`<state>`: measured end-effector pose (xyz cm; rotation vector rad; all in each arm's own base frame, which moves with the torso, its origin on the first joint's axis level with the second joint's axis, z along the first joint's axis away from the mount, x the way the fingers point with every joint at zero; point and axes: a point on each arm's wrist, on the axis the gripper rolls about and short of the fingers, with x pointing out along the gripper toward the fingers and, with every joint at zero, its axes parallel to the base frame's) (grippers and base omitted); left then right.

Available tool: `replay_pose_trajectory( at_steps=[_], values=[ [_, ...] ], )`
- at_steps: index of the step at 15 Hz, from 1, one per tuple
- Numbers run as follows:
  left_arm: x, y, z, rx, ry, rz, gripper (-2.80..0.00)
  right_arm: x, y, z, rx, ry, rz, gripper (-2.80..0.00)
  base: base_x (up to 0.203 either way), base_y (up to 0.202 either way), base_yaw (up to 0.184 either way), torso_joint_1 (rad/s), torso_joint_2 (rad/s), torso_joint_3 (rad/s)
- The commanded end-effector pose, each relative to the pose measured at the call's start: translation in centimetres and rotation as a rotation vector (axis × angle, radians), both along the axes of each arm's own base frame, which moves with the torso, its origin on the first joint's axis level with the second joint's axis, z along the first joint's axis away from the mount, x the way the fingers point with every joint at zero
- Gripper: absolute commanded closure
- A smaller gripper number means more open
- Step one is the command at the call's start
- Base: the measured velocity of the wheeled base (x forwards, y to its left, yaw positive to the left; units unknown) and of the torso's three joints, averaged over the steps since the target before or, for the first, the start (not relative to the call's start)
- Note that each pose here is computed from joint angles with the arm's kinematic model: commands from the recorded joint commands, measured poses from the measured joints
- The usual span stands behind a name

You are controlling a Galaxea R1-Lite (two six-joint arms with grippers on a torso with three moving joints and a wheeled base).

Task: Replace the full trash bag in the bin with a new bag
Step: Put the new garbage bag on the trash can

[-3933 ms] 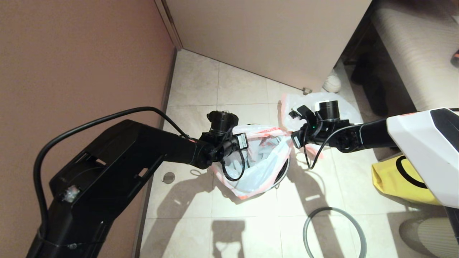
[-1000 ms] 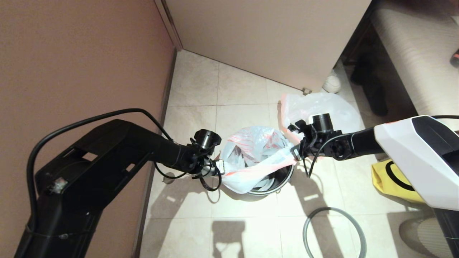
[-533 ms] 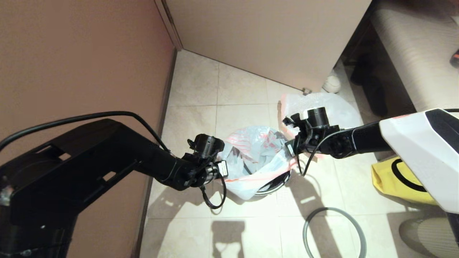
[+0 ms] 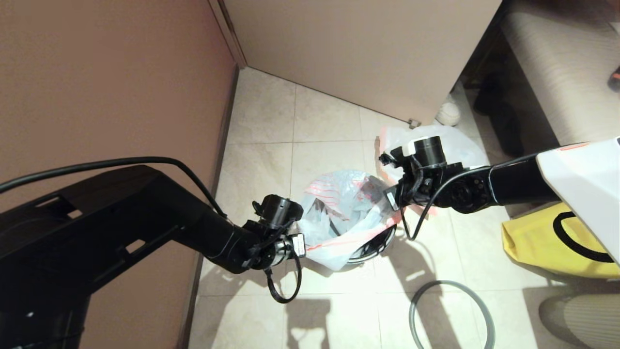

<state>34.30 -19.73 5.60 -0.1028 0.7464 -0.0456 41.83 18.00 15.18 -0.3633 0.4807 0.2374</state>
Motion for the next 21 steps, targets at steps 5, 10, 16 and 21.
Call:
replay_pose_trajectory(
  at_steps=[5, 10, 16, 21],
  values=[
    [-0.6, -1.5, 0.2, -0.046, -0.011, -0.058, 0.00, -2.3, 1.2, 0.1, 0.019, 0.049, 0.016, 0.00, 0.000, 0.000, 0.000, 0.000, 0.00, 0.000],
    [-0.1, -2.0, -0.1, -0.074, -0.025, -0.079, 0.00, -2.0, 2.8, -2.2, 0.013, 0.111, 0.035, 0.00, 0.000, 0.000, 0.000, 0.000, 0.00, 0.000],
    [-0.3, -2.6, -0.7, -0.071, -0.007, -0.098, 0.00, 0.0, 4.8, -2.5, -0.009, 0.160, 0.061, 0.00, 0.000, 0.000, 0.000, 0.000, 0.00, 0.000],
    [-0.4, -2.5, -0.7, -0.114, 0.016, -0.118, 0.00, -2.0, 5.1, -1.6, -0.109, 0.336, 0.079, 0.00, 0.000, 0.000, 0.000, 0.000, 0.00, 0.000]
  ],
)
